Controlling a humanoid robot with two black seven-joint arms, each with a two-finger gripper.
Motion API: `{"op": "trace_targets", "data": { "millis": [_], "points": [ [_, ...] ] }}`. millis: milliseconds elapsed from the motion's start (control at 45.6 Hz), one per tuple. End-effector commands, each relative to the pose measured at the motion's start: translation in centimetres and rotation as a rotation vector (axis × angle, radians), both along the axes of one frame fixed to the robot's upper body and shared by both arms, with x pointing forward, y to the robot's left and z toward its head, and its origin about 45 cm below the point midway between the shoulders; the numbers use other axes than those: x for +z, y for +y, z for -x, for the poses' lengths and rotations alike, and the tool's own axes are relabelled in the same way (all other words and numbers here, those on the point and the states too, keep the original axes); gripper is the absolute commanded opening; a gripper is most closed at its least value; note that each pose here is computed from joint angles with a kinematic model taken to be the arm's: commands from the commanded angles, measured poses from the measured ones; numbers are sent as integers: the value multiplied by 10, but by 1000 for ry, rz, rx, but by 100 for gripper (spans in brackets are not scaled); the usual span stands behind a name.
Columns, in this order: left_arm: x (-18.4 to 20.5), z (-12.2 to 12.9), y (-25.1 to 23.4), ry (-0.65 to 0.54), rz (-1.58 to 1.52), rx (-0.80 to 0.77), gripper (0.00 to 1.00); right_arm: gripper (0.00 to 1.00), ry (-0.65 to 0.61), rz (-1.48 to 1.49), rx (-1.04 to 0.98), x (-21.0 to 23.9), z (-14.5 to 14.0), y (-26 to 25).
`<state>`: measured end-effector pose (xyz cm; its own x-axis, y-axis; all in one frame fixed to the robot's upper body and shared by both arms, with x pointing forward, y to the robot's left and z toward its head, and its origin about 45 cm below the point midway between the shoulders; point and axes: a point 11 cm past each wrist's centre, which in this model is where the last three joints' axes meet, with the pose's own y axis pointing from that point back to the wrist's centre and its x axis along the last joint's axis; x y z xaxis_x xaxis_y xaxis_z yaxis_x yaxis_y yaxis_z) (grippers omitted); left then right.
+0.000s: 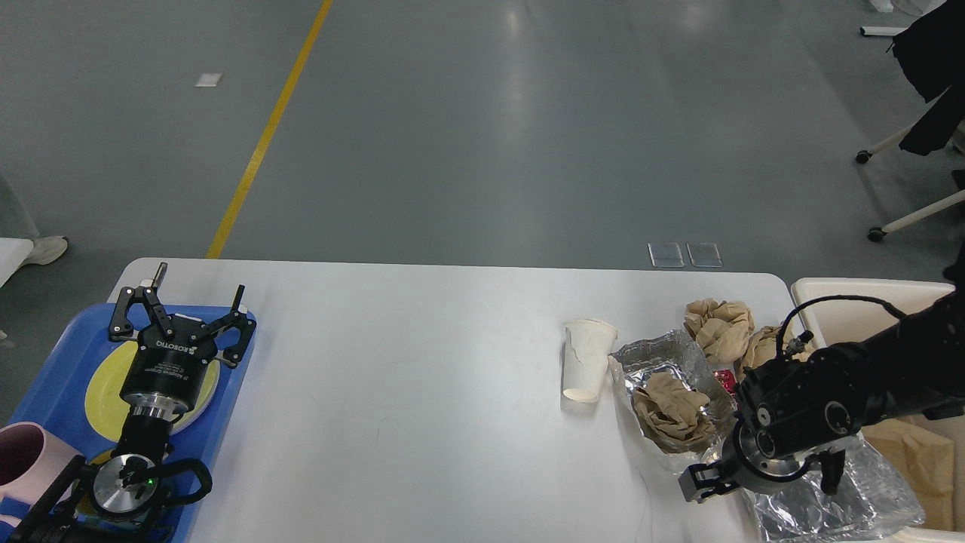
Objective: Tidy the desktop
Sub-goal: 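Reach the right gripper to the black-and-silver foil bag, then grasp the foil bag and lift it toward the bin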
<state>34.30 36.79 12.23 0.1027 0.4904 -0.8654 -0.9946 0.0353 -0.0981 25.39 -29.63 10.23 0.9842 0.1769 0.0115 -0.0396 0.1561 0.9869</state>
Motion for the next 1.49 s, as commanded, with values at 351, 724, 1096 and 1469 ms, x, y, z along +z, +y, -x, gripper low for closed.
{"op": "trace_targets", "data": {
  "millis": [351, 724, 1096, 1469],
  "points": [
    [0, 0, 0, -1, 0, 0, 97, 33, 21, 57, -31, -33, 11, -17],
    [0, 0, 0, -1, 0, 0, 97, 0, 24, 60, -42, -38, 15, -20],
    [0, 0, 0, -1, 0, 0, 97, 0, 20, 64, -61, -41, 16, -24],
    [0, 0, 0, 0, 0, 0, 97, 0, 7, 53, -195, 7, 1, -51]
  ]
}}
